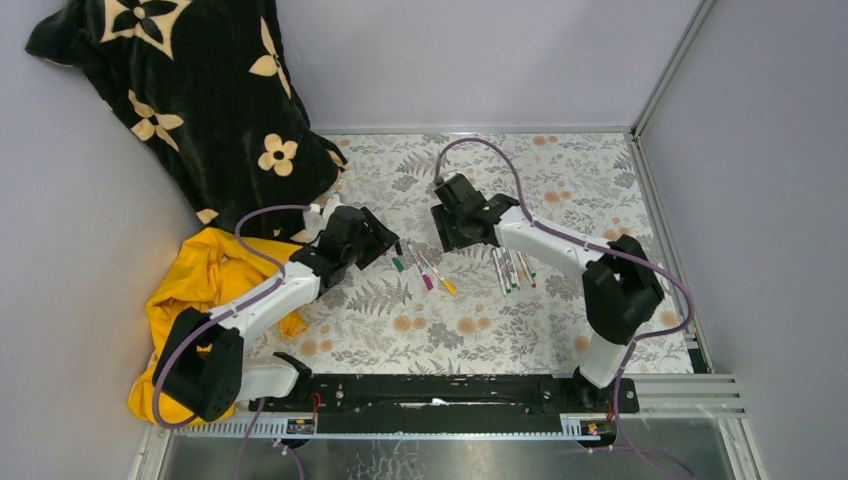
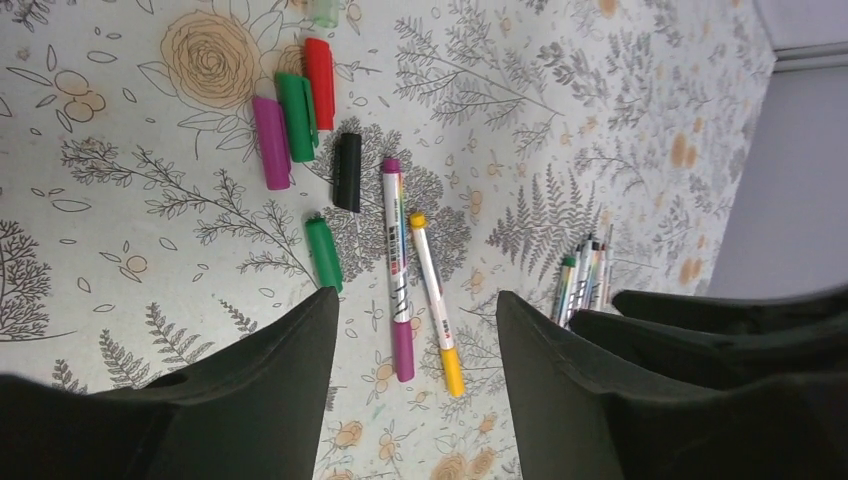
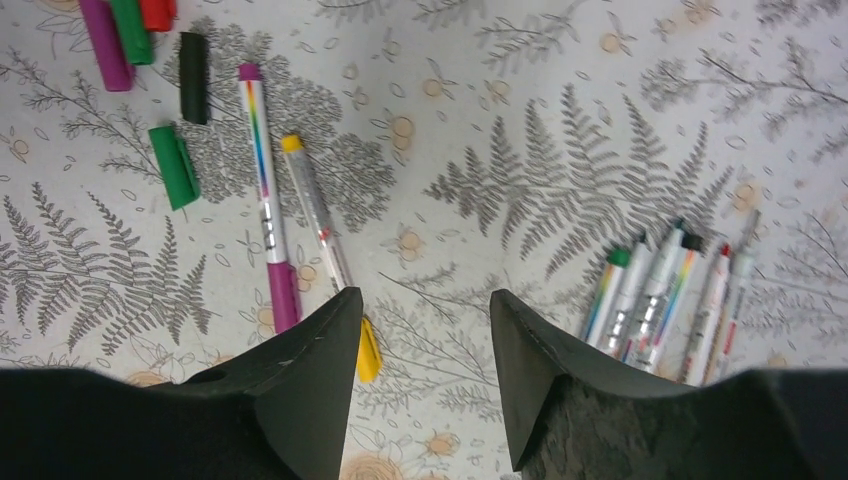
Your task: Open the pen caps
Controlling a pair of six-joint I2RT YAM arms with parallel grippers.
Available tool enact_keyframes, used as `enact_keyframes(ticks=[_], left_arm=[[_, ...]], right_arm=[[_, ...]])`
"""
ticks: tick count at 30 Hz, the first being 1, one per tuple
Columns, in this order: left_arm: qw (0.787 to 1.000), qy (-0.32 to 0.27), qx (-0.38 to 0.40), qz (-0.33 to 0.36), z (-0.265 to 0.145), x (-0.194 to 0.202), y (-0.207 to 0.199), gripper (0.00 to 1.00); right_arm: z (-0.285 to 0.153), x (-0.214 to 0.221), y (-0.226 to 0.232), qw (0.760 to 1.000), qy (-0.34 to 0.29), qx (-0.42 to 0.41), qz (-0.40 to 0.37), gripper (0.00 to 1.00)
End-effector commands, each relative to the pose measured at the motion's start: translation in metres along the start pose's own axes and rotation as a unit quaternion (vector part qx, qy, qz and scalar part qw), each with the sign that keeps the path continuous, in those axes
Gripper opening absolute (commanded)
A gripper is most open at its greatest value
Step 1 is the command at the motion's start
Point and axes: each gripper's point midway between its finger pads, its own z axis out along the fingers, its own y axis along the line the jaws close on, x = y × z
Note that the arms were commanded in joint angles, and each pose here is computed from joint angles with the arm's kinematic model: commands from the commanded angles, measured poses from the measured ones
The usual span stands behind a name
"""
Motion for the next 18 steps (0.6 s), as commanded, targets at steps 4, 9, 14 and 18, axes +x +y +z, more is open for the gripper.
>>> enact_keyframes(ticks=[4, 9, 14, 18], left_arm=[[0.999, -0.016, 0.025, -0.017, -0.022, -0.012, -0.011, 0.68], [0.999, -0.024, 0.032, -0.019, -0.031, -0.015, -0.012, 0.70], [0.998, -0.027, 0.046, -0.022, -0.040, -0.016, -0.014, 0.71], [0.998, -0.032, 0.054, -0.022, -0.045, -0.019, -0.018, 0.71]], right_arm=[[0.024, -0.001, 0.042, 0.998, 0.026, -0.036, -0.049, 0.59], [0.037, -0.006, 0.058, 0.997, 0.033, -0.048, -0.053, 0.59], [0.049, -0.002, 0.067, 0.996, 0.048, -0.048, -0.061, 0.60], [0.061, 0.006, 0.070, 0.995, 0.062, -0.044, -0.066, 0.60]])
